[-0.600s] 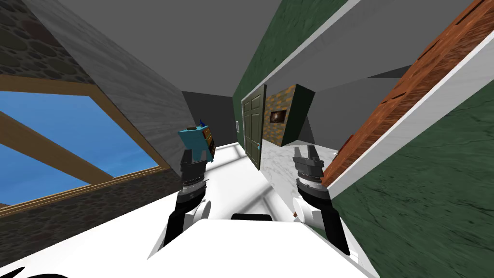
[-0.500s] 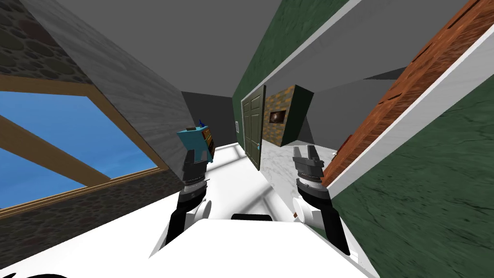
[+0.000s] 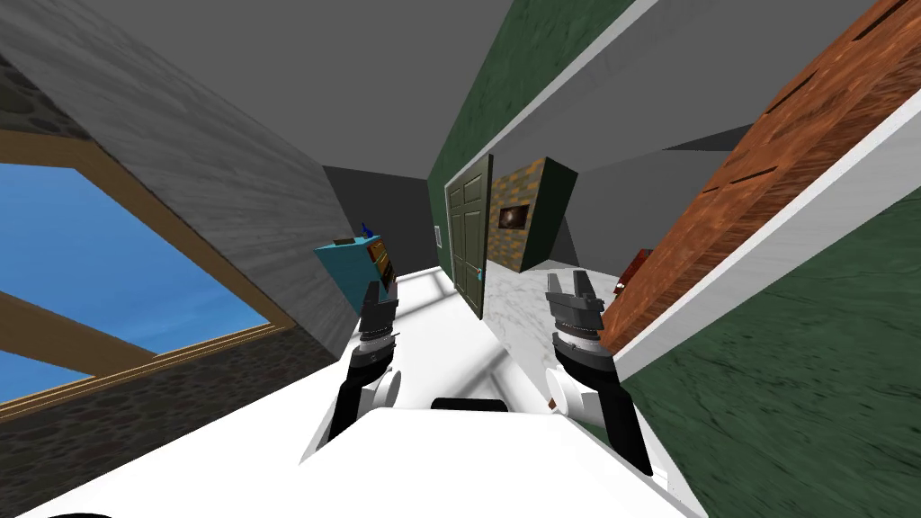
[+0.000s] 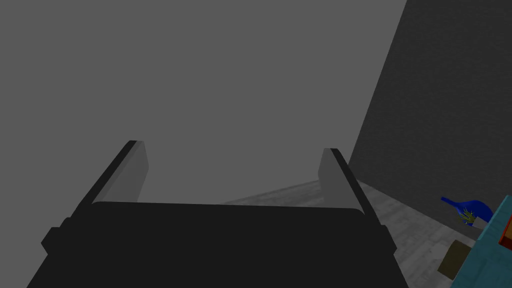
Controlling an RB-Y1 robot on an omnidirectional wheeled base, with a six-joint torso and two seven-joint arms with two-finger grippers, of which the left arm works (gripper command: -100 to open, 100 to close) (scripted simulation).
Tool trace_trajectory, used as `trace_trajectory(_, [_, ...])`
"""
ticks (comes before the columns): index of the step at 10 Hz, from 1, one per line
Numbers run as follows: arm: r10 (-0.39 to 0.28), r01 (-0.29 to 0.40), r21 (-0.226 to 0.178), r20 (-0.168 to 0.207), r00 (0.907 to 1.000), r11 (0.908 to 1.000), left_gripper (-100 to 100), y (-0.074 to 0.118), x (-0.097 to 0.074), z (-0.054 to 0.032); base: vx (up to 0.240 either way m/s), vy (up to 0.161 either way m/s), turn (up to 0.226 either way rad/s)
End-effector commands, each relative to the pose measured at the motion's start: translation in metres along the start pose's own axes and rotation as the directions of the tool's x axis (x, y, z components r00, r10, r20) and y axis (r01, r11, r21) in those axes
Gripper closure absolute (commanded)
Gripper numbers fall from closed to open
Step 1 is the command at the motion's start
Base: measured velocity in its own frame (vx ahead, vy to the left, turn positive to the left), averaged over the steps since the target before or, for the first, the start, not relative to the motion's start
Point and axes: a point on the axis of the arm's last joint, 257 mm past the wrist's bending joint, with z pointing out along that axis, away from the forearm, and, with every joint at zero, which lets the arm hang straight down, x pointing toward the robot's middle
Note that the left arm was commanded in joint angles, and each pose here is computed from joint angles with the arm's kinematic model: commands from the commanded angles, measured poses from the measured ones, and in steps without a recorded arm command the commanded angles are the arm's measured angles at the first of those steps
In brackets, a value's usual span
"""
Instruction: Push the door open
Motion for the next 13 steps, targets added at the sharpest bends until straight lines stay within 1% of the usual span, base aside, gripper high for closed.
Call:
trace_trajectory(1, [-0.015,0.015,-0.018,-0.014,0.9998,0.9997,-100,0.011,0.003,-0.0043,0.095,0.02,-0.096])
trace_trajectory(2, [-0.022,0.021,-0.026,-0.02,0.9996,0.9994,-100,0.016,0.006,-0.0057,0.082,0.004,-0.048])
trace_trajectory(3, [-0.037,0.036,-0.043,-0.034,0.9987,0.9984,-100,0.027,0.013,-0.0089,0.097,0.007,-0.098])
trace_trajectory(7, [-0.071,0.066,-0.083,-0.063,0.9955,0.9944,-100,0.052,0.027,-0.0166,0.1,0.025,-0.08])
trace_trajectory(10, [-0.1,0.089,-0.118,-0.086,0.9913,0.989,-100,0.072,0.04,-0.0239,0.08,0.016,-0.075])
trace_trajectory(13, [-0.129,0.111,-0.154,-0.108,0.9858,0.9817,-100,0.092,0.053,-0.0321,0.1,0.034,-0.09])
